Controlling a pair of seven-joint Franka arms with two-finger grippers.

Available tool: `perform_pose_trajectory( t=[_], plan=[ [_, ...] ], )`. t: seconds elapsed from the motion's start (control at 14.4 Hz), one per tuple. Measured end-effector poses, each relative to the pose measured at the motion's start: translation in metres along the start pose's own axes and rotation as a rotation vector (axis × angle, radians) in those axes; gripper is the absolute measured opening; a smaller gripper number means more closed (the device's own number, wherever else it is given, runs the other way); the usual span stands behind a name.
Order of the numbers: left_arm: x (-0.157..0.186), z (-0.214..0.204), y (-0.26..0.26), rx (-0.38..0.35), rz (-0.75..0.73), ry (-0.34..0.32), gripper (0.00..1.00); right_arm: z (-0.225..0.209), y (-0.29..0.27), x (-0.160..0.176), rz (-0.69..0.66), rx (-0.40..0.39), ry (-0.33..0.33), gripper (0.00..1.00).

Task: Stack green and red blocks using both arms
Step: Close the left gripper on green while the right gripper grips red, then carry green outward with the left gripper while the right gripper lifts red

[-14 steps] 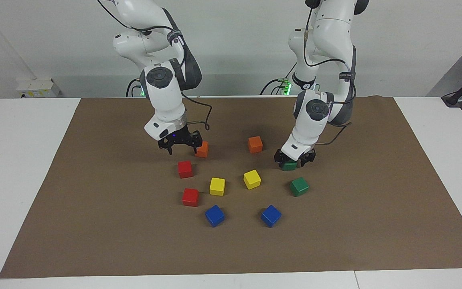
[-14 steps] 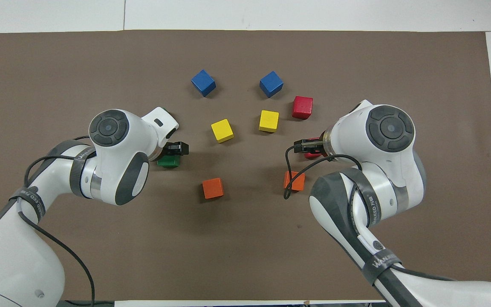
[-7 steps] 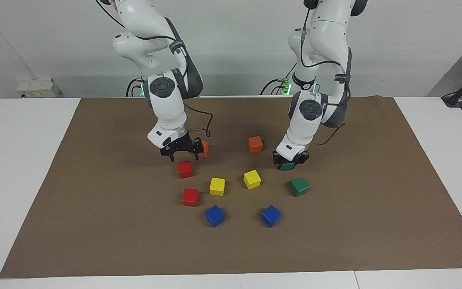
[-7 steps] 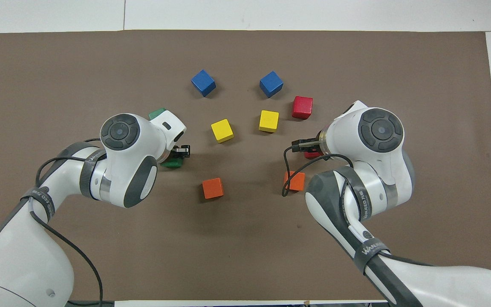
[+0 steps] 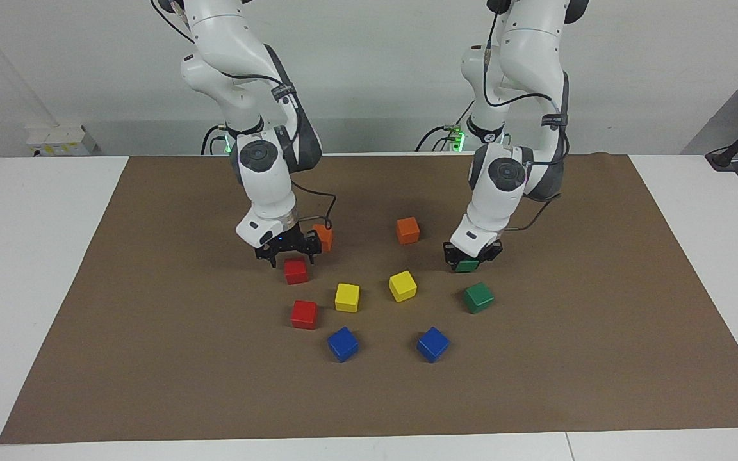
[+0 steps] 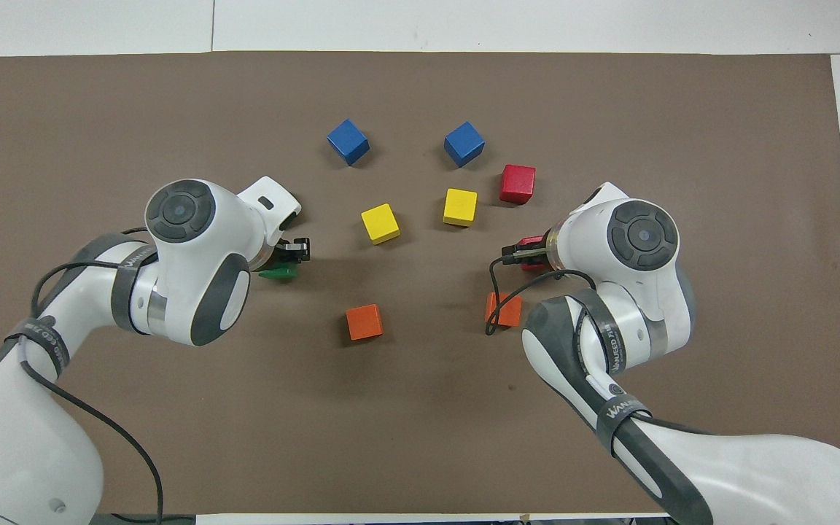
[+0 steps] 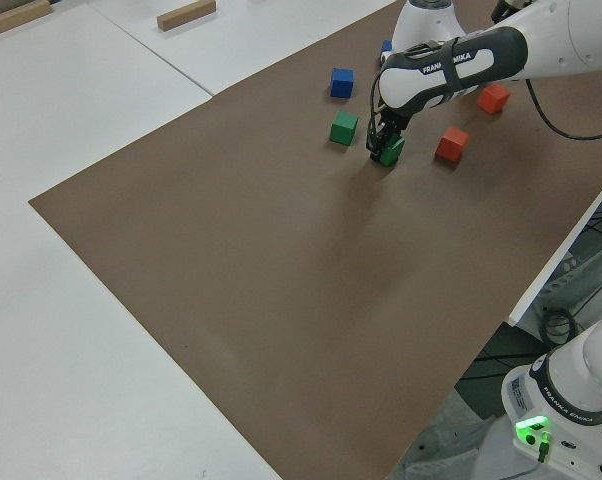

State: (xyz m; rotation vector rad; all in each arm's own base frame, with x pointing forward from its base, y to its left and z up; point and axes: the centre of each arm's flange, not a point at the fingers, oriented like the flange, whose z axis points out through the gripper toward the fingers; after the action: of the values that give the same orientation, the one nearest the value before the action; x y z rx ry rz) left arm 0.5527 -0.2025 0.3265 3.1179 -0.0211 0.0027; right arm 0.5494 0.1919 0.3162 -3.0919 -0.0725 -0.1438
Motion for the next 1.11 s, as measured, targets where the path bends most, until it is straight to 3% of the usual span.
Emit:
perform_pose_trajectory(
  t=[0.42,0.49,0.7,0.9,1.11],
  plan=[
    [0.023,-0.066,-0.128,0.003,0.023,0.0,0.56,0.019,0.001,-0.002,0.0,-0.008,-0.02,1.0],
    [0.024,-0.068,-0.158,0.003,0.041,-0.002,0.56,0.021,0.001,-0.002,0.0,-0.009,-0.023,0.93],
    [0.022,-0.068,-0.24,0.003,0.095,-0.005,0.56,0.022,0.001,-0.002,0.0,-0.009,-0.024,0.58],
    [0.013,-0.064,-0.296,0.003,0.149,-0.004,0.56,0.011,0.008,0.006,0.014,-0.017,-0.048,0.55],
    [-0.001,-0.042,-0.325,0.014,0.165,0.028,0.56,-0.039,0.031,0.036,0.012,-0.025,-0.088,0.55]
  ],
)
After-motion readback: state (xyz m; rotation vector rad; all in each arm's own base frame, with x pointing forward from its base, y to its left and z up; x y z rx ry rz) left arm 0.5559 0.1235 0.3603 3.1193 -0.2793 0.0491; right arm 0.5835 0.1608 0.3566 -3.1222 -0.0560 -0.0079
